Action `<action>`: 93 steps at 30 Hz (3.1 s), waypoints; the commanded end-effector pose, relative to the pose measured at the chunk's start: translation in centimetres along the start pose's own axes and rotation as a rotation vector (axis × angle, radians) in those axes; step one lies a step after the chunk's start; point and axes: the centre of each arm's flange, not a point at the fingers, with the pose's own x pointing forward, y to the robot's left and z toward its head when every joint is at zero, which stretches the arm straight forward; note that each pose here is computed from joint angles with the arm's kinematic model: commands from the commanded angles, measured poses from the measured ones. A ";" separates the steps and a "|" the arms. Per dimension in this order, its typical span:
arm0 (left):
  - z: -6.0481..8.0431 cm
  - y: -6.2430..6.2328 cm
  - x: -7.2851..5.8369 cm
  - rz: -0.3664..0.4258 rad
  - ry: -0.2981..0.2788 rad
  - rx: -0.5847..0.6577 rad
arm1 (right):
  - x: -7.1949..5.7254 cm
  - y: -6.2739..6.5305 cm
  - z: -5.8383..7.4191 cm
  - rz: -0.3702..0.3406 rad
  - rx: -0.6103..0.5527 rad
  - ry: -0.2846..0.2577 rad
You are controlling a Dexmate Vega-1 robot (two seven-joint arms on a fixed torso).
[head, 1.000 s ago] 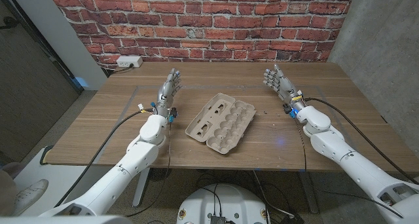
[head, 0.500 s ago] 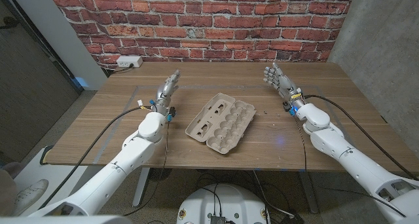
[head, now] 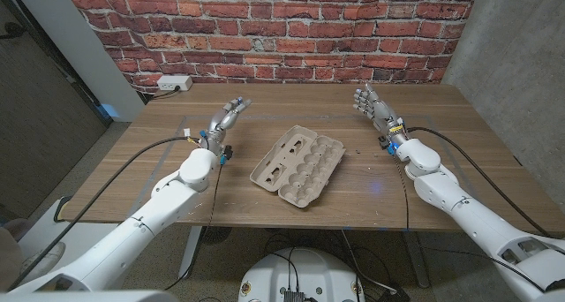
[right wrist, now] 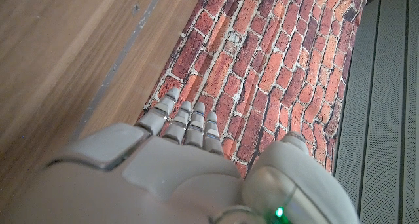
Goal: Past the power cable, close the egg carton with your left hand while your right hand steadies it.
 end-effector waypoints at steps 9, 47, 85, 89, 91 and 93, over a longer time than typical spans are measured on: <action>1.0 1.7 -1.0 -0.022 -0.036 0.182 | 0.2 1.7 -0.7 -0.033 0.020 -0.007; 0.6 -3.7 -1.6 -0.119 0.074 0.436 | 0.2 1.4 0.0 -0.042 0.001 -0.028; 0.5 -7.1 -2.0 -0.155 0.005 0.679 | -0.5 0.6 0.6 -0.060 -0.031 -0.035; 0.4 -7.5 -2.3 -0.154 -0.001 0.725 | -0.9 0.4 0.5 -0.065 -0.029 -0.030; 0.4 -7.6 -2.3 -0.161 0.019 0.712 | -0.9 0.3 0.6 -0.059 -0.035 -0.033; 0.6 -7.7 -2.4 -0.160 0.015 0.727 | -1.0 0.3 0.6 -0.060 -0.033 -0.032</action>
